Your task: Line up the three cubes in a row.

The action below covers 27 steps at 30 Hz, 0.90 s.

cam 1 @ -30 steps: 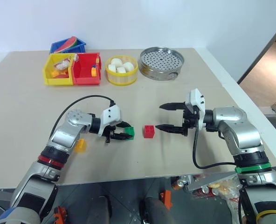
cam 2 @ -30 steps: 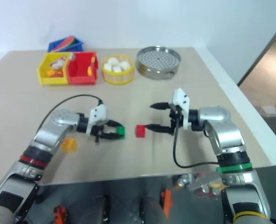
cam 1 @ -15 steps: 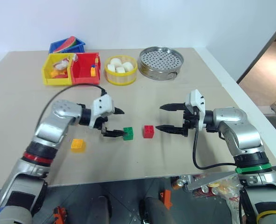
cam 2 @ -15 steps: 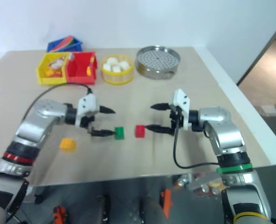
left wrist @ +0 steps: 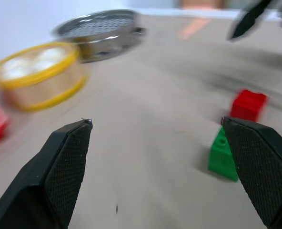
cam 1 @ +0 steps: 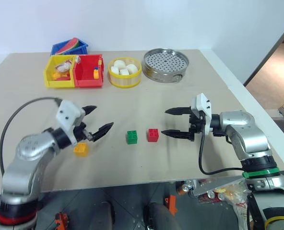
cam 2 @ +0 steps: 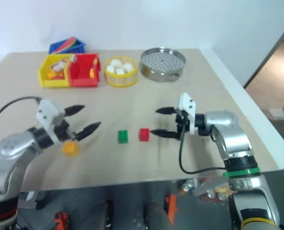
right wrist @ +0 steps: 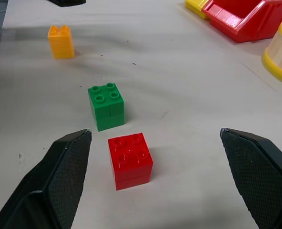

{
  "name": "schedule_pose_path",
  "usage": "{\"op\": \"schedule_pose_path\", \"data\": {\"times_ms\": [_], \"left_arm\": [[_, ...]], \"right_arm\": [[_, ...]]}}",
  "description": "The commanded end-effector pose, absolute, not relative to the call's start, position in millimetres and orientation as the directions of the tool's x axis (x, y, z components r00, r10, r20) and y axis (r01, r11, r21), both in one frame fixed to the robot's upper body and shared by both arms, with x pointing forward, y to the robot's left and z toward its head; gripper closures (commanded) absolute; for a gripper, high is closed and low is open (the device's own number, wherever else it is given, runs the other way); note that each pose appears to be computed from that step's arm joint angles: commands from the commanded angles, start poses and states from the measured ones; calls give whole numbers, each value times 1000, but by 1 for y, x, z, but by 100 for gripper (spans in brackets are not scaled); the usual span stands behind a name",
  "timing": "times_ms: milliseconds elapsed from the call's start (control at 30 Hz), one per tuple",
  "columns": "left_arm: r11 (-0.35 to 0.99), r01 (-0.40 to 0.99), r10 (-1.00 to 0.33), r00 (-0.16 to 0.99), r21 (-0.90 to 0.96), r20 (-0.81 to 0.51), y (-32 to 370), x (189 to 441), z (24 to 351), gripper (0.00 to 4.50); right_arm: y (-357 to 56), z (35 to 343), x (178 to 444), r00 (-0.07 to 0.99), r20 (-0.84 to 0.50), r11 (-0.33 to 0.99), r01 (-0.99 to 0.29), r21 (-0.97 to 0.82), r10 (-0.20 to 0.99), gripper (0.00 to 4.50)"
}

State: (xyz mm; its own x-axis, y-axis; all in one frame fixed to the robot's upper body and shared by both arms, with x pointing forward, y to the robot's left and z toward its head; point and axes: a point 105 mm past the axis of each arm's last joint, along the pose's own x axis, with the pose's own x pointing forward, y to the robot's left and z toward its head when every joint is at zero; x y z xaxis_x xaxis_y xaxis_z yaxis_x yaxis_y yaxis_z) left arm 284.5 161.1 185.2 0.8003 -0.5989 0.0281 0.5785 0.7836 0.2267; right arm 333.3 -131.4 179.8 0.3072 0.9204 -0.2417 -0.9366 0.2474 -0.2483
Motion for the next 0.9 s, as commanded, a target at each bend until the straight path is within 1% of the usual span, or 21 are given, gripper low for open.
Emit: {"op": "schedule_pose_path", "data": {"times_ms": [33, 100, 133, 200, 300, 367, 467, 533, 667, 900], "left_arm": [[886, 402, -440, 886, 231, 144, 175, 268, 199, 2], [934, 300, -332, 931, 195, 155, 187, 260, 193, 2], [952, 242, -271, 950, 185, 153, 194, 253, 188, 2], [973, 168, -192, 971, 158, 146, 202, 243, 180, 2], [987, 112, -125, 985, 115, 119, 205, 234, 170, 2], [992, 96, -104, 989, 87, 101, 204, 228, 164, 2], [994, 101, -103, 993, 43, 54, 199, 219, 151, 2], [995, 89, -91, 995, 40, 46, 200, 218, 148, 2], [998, 64, -64, 998, 15, 19, 204, 222, 141, 2], [990, 141, -141, 990, 10, -25, 193, 233, 130, 2]], "right_arm": [[-121, 203, 330, 260, -169, 205, -935, -289, 951, 0], [-114, 210, 326, 223, -143, 173, -938, -301, 964, 0], [-108, 213, 320, 187, -135, 138, -942, -307, 973, 0], [-99, 216, 310, 118, -131, 72, -947, -313, 984, 0], [-93, 216, 297, 23, -137, -19, -955, -296, 990, 0], [-90, 218, 291, -14, -122, -50, -954, -296, 992, 0], [-87, 213, 289, -23, -146, -68, -949, -309, 989, 0], [-87, 209, 289, -18, -160, -68, -948, -311, 987, 0], [-88, 209, 294, 10, -165, -45, -945, -325, 986, 0], [-89, 208, 298, 46, -175, -17, -940, -340, 983, 0]]}}
